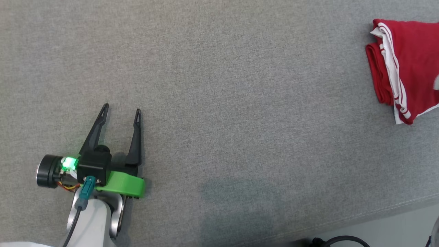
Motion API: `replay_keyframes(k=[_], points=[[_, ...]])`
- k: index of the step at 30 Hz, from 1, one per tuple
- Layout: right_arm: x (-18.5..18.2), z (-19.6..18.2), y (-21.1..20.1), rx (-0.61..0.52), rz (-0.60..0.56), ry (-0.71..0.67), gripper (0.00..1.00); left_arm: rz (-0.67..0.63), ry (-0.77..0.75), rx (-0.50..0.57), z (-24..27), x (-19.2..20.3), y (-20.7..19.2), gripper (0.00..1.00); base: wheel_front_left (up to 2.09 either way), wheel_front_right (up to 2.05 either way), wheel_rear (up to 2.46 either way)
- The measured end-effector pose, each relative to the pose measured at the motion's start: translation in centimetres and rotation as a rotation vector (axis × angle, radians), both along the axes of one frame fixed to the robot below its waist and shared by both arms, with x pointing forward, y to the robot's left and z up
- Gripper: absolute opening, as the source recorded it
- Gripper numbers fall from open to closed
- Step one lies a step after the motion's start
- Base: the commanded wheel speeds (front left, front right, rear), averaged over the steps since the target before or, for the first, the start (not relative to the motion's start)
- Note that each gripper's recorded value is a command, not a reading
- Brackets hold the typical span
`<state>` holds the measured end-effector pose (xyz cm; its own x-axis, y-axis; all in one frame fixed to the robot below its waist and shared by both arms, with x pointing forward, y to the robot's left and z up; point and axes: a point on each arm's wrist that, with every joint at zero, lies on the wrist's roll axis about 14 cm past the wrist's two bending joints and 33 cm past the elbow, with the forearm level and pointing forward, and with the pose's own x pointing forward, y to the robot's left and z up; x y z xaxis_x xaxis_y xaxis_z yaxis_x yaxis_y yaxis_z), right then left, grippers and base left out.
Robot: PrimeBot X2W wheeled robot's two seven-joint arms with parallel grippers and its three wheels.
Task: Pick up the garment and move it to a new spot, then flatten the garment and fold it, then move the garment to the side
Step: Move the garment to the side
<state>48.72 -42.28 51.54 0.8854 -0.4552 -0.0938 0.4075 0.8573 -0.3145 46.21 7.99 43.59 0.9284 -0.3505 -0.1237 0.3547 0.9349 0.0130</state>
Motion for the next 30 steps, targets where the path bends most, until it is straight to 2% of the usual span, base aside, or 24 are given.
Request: replay_keyframes(k=[5, 10, 18, 24, 30], points=[[1.7, 2.5, 6.9, 0.015, 0.184, -0.094, 1.0, 0.028, -0.006, -0.014, 1.3, -1.2, 0.3, 1.0, 0.0, 0.0, 0.0], [-0.1, 3.7, 12.7, 0.087, 0.329, -0.155, 1.0, 0.059, -0.032, -0.039, 3.5, -2.6, 0.6, 1.0, 0.0, 0.0, 0.0], [-4.0, 2.4, 18.6, 0.226, 0.448, -0.154, 1.0, 0.107, -0.061, -0.053, 5.7, -5.0, 1.9, 1.0, 0.0, 0.0, 0.0], [-7.4, 0.6, 21.7, 0.314, 0.493, -0.126, 1.0, 0.164, -0.065, -0.055, 6.4, -7.4, 3.6, 1.0, 0.0, 0.0, 0.0], [-9.0, 2.2, 23.4, 0.36, 0.518, -0.197, 1.0, 0.22, -0.083, -0.058, 7.2, -9.3, 5.4, 1.0, 0.0, 0.0, 0.0]])
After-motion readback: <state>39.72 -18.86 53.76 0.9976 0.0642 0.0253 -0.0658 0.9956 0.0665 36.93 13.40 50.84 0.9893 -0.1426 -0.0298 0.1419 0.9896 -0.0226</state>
